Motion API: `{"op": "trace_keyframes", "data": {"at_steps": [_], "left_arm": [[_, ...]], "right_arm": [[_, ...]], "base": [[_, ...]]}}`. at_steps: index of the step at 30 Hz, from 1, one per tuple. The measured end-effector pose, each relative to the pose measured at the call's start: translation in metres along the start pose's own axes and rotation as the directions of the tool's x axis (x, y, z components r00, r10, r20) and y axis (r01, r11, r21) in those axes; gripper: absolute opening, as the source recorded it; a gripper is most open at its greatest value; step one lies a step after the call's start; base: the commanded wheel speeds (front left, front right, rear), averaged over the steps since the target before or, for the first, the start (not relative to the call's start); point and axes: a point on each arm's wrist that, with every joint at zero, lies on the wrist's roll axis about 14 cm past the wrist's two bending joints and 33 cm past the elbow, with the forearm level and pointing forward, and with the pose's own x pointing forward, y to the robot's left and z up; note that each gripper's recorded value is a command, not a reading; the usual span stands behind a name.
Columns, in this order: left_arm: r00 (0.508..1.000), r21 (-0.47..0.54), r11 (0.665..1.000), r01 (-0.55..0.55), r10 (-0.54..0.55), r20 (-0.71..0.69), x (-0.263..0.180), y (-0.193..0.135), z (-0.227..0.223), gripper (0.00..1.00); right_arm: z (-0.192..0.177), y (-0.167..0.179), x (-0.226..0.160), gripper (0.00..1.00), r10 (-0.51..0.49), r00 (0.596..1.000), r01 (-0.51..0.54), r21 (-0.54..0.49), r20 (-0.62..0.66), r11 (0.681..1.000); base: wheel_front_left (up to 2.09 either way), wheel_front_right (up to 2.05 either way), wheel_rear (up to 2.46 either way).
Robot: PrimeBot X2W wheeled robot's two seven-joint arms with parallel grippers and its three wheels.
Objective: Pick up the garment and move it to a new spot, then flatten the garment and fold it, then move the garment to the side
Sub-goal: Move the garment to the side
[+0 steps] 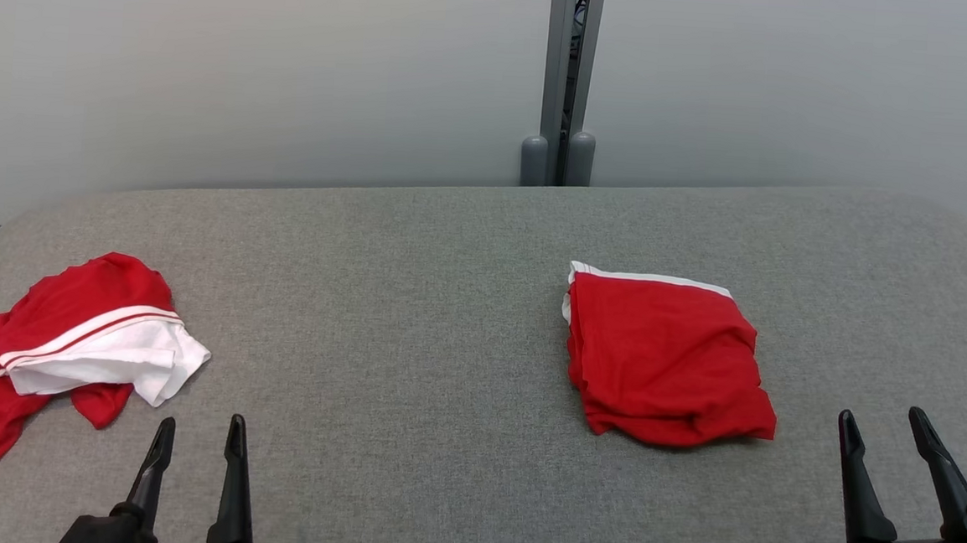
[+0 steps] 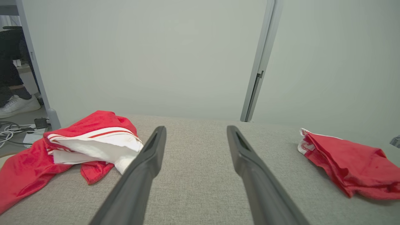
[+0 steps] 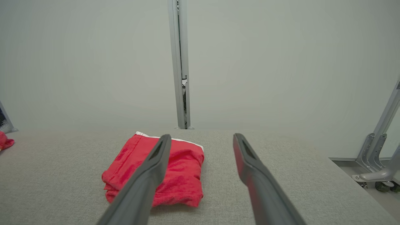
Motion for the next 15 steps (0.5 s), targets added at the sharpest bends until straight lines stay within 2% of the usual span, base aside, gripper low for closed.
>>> {"op": "trace_keyframes", "data": {"at_steps": [6,9,15], "left_arm": [[1.000,0.001,1.000,-0.003,0.003,0.000,0.000,0.001,0.000,1.00],[1.000,0.000,1.000,-0.003,0.003,-0.002,0.001,0.001,-0.001,1.00],[1.000,-0.006,1.000,0.004,-0.004,-0.014,0.005,-0.003,-0.005,1.00]], "right_arm": [[0.001,0.005,0.006,1.00,0.012,1.000,-0.012,0.016,0.007,1.000],[-0.006,0.003,0.010,1.00,-0.005,1.000,0.005,0.071,-0.010,0.997],[-0.043,0.003,0.039,1.00,0.022,0.980,0.003,0.127,-0.196,0.992]], "base": [[0.00,0.00,0.00],[0.00,0.00,0.00],[0.00,0.00,0.00]]}}
